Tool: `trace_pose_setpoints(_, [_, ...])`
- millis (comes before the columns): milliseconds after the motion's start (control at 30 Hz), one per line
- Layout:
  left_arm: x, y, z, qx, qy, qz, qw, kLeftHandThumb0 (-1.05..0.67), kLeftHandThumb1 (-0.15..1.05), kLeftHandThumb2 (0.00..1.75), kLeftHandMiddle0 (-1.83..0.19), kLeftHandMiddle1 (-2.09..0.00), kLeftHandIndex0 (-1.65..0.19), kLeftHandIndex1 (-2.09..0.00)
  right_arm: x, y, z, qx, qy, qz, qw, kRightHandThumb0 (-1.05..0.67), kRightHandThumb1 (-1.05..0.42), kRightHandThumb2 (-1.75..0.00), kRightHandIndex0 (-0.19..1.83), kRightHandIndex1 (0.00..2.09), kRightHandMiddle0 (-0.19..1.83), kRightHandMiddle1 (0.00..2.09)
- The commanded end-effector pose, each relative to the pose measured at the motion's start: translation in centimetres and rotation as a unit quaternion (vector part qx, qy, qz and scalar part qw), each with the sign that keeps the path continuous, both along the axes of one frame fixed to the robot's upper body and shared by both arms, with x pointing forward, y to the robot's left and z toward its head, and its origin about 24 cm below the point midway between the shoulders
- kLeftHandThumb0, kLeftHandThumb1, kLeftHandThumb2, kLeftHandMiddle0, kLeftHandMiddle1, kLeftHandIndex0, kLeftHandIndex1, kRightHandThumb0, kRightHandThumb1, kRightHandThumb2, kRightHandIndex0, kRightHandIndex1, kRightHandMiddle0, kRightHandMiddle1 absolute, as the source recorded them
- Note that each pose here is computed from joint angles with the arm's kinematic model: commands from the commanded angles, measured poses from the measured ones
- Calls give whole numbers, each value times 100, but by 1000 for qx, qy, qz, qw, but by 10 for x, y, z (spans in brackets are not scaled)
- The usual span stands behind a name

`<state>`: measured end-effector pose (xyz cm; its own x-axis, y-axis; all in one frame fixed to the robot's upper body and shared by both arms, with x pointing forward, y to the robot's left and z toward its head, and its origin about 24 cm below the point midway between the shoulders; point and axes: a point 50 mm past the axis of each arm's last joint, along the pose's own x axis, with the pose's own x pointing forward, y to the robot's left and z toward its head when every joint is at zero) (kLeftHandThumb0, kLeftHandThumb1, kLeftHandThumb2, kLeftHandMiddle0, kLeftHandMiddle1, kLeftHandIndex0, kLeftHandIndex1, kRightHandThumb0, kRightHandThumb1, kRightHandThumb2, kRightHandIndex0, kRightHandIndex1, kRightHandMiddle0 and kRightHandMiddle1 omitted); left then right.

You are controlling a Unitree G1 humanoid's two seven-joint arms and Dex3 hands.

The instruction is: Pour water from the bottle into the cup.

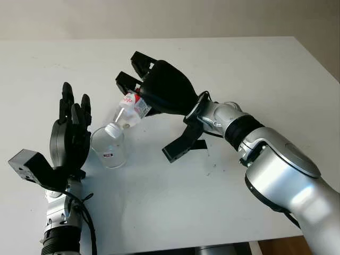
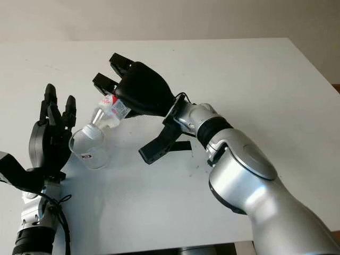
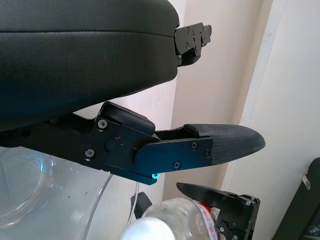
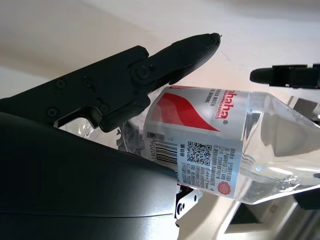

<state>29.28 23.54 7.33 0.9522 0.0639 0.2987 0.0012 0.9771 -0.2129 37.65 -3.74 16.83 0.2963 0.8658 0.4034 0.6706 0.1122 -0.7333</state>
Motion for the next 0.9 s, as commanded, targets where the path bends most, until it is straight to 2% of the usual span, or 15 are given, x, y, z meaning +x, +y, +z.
trace_pose_setpoints(0, [-2,-3,-7,-9,8,-1,1000,-85,105,51,3,0,19,0,3,1,14,-2,-28,1,1000,-41,-105,-7,106,209,68,209])
trace_pose_setpoints(300, [-3,-2,-8,-7,11,0,1000,-85,105,52,4,0,19,0,2,3,14,-5,-43,2,999,-39,-105,-12,116,209,83,209])
trace_pose_setpoints(867, [-3,-2,-9,-9,10,0,1000,-86,105,51,3,0,18,0,1,5,14,6,-37,7,999,-38,-105,-13,120,209,84,209])
